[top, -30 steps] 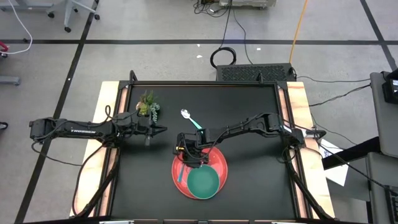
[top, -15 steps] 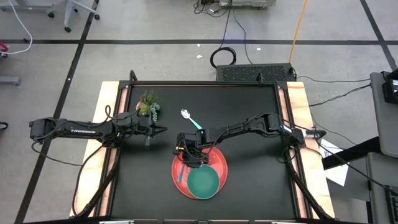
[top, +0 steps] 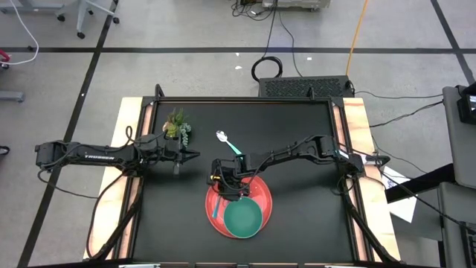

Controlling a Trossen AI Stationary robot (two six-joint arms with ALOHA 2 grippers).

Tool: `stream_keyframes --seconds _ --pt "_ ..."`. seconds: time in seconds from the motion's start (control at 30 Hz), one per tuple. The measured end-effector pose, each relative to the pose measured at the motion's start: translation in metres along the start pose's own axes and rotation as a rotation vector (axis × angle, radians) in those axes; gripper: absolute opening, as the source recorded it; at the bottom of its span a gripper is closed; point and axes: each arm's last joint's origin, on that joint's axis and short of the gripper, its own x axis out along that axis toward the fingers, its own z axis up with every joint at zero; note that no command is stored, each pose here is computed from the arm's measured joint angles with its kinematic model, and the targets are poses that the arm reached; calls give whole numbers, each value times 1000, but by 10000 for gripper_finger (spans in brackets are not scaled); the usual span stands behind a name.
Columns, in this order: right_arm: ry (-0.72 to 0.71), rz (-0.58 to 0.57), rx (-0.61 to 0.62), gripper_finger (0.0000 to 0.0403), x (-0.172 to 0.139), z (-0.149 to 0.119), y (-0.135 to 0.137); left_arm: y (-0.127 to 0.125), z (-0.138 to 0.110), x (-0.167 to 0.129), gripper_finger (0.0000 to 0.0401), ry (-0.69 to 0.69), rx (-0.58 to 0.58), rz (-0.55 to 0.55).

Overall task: Set table place
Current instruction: Put the blue fork on the orange plate to the left of the green bowl

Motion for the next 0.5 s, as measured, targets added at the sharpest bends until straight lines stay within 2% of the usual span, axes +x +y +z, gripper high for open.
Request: stream_keyframes --seconds 0.5 --pt "-3 -5 7 20 0 0 0 0 0 0 26 0 0 0"
